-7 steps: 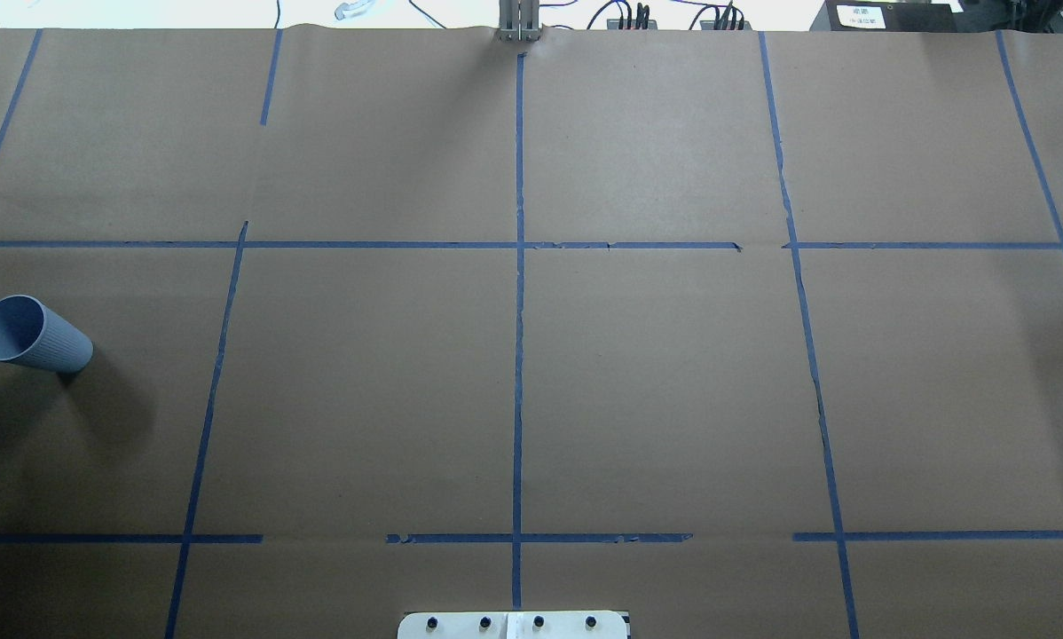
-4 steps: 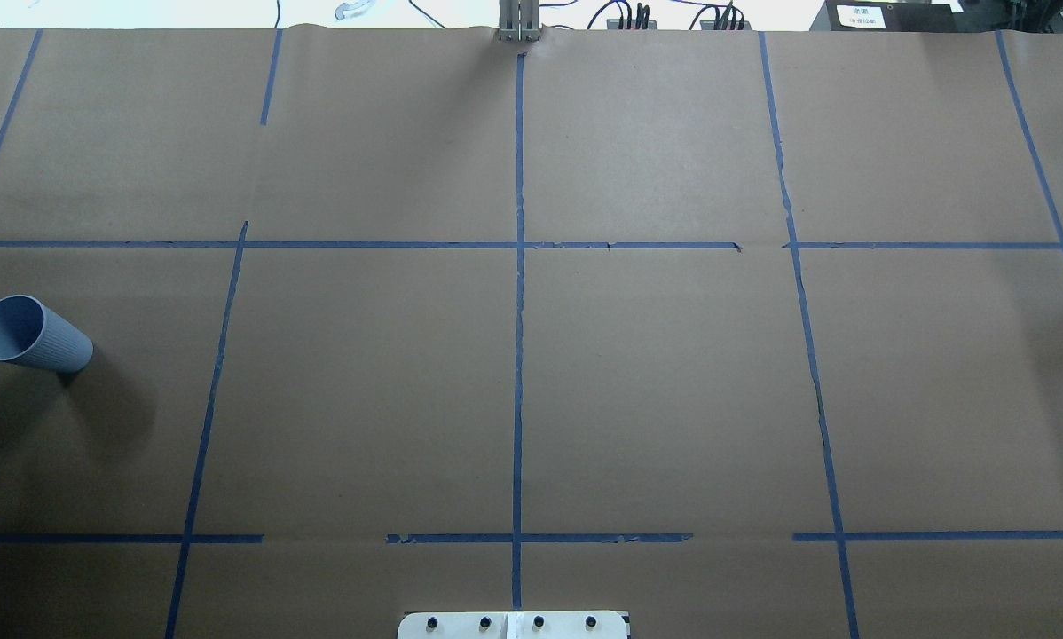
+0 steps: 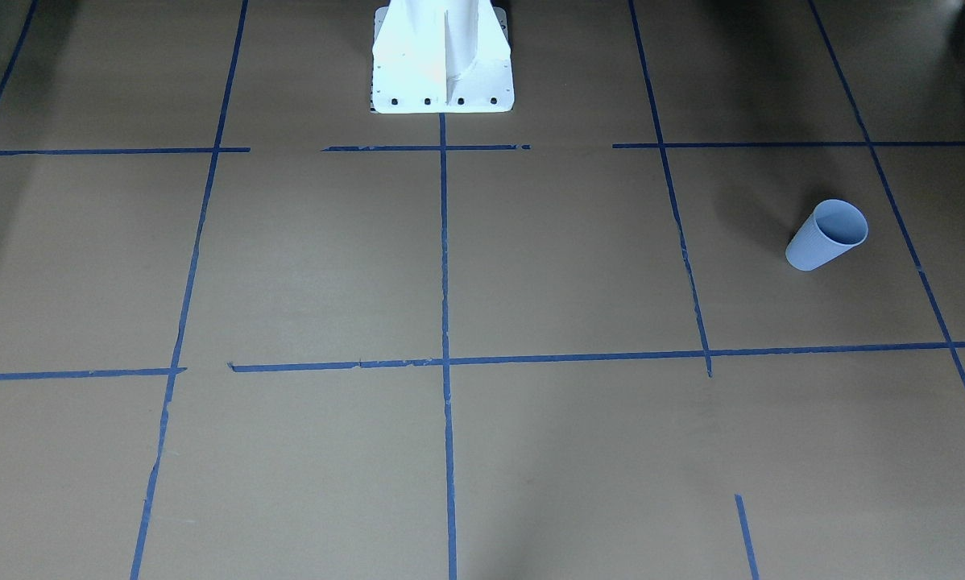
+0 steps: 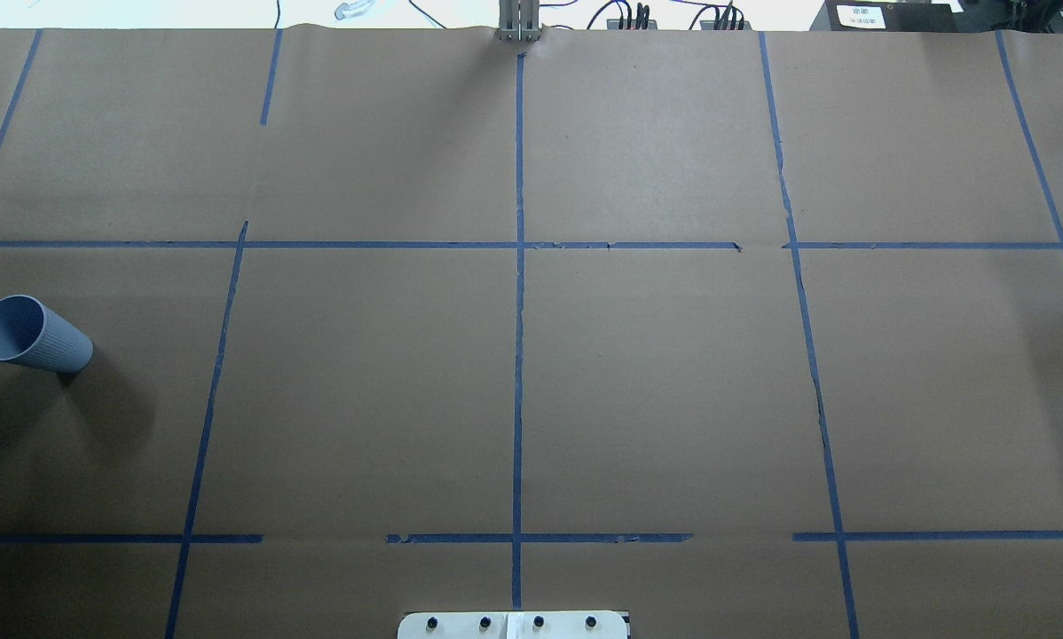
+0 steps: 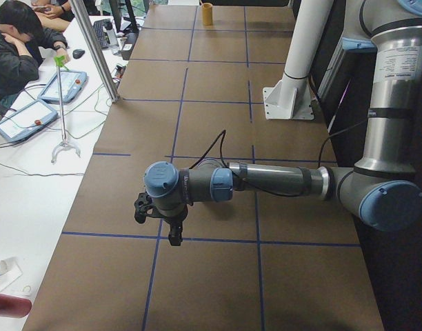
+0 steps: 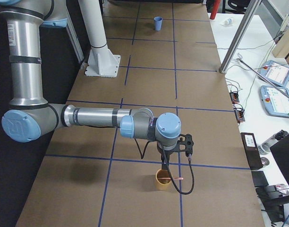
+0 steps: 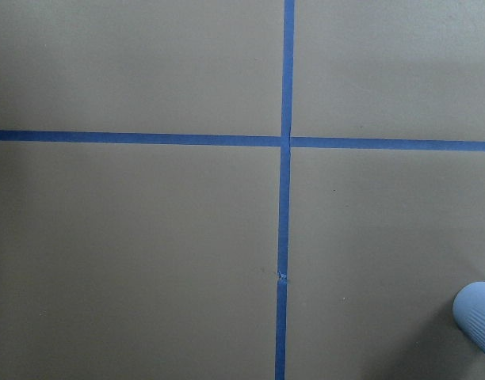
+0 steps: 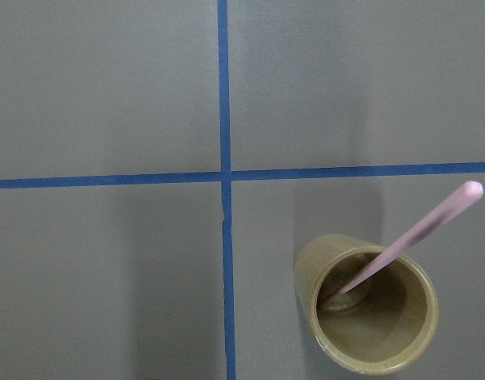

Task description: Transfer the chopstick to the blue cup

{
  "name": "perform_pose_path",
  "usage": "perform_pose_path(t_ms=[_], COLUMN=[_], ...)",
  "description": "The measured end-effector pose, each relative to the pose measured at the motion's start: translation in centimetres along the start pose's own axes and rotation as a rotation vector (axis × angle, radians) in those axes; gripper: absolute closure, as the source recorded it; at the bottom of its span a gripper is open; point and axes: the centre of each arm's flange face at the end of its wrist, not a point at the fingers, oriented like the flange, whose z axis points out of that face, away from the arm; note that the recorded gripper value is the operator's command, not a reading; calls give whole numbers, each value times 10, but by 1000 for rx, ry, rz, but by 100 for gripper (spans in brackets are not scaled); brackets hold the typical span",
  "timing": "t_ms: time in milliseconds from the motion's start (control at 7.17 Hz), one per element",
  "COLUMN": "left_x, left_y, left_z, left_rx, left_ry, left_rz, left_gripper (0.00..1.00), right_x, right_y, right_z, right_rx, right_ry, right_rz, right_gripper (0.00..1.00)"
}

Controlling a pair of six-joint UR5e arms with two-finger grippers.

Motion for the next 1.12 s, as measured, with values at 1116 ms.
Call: perform_pose_path(t_ms=[1116], left_x=[9], left_y=[-8], left_z=[-2], left_rx=[19], left_ry=[4], left_rz=[29], left_gripper=[0], right_x=[-2], right_y=[-3], right_z=[-2], right_rx=[6], right_ry=[3], right_rz=[-5], right_gripper=[0])
